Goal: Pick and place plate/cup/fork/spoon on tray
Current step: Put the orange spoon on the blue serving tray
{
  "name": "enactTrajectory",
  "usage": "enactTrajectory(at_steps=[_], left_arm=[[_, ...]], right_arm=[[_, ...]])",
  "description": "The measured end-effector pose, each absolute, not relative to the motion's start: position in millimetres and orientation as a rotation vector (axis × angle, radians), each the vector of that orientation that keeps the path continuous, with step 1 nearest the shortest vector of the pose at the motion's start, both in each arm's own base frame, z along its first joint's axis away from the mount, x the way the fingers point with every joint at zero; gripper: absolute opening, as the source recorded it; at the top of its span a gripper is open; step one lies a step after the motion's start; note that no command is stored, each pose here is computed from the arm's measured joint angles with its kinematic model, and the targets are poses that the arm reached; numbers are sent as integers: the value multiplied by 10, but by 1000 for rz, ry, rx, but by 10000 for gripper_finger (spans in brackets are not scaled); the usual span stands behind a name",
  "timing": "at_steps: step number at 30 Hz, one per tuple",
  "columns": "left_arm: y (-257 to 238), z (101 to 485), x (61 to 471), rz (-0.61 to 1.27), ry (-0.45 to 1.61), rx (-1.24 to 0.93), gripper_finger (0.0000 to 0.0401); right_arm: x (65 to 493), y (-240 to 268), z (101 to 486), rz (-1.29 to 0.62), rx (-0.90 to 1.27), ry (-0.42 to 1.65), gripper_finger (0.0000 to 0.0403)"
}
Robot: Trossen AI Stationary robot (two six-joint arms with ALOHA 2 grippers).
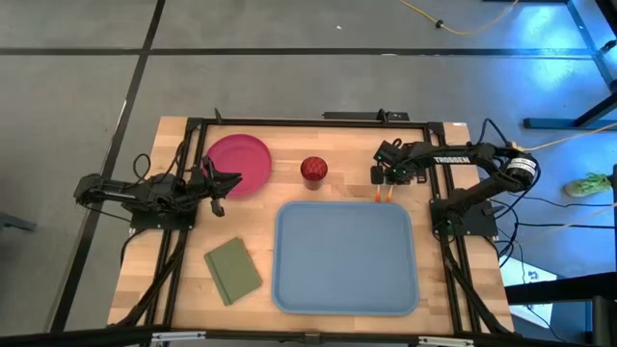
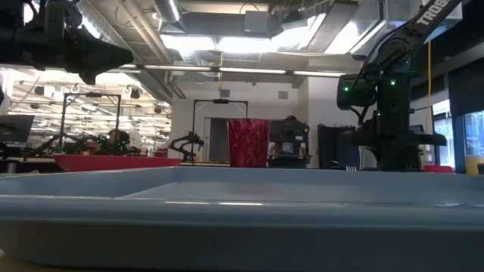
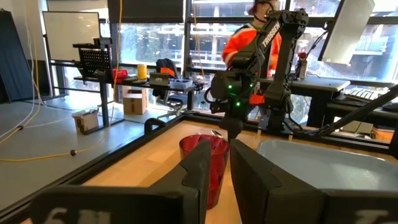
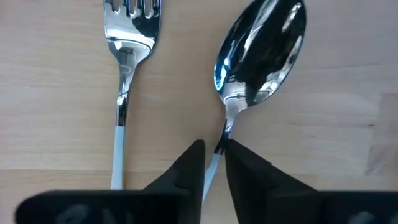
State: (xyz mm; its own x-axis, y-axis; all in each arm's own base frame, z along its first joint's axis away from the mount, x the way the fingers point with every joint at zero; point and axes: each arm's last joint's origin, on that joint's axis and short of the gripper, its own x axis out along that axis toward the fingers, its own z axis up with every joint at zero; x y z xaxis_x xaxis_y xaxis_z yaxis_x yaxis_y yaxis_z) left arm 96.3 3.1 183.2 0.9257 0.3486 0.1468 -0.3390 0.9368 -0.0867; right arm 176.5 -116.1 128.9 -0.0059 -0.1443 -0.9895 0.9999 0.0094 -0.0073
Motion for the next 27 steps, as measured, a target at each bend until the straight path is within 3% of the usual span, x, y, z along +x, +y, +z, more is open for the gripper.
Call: enactTrajectory(at_steps=[8, 19, 27], left_arm=[[31, 1832, 963, 353, -161, -60, 55], [31, 1832, 963, 353, -161, -60, 55], [31, 1832, 963, 352, -161, -60, 55]], right_arm=[[1759, -1163, 1290, -1266, 1056, 1125, 10], [1761, -1166, 1306, -1237, 1027, 1138, 7], [1864, -1239, 1664, -1180, 957, 1114, 7]])
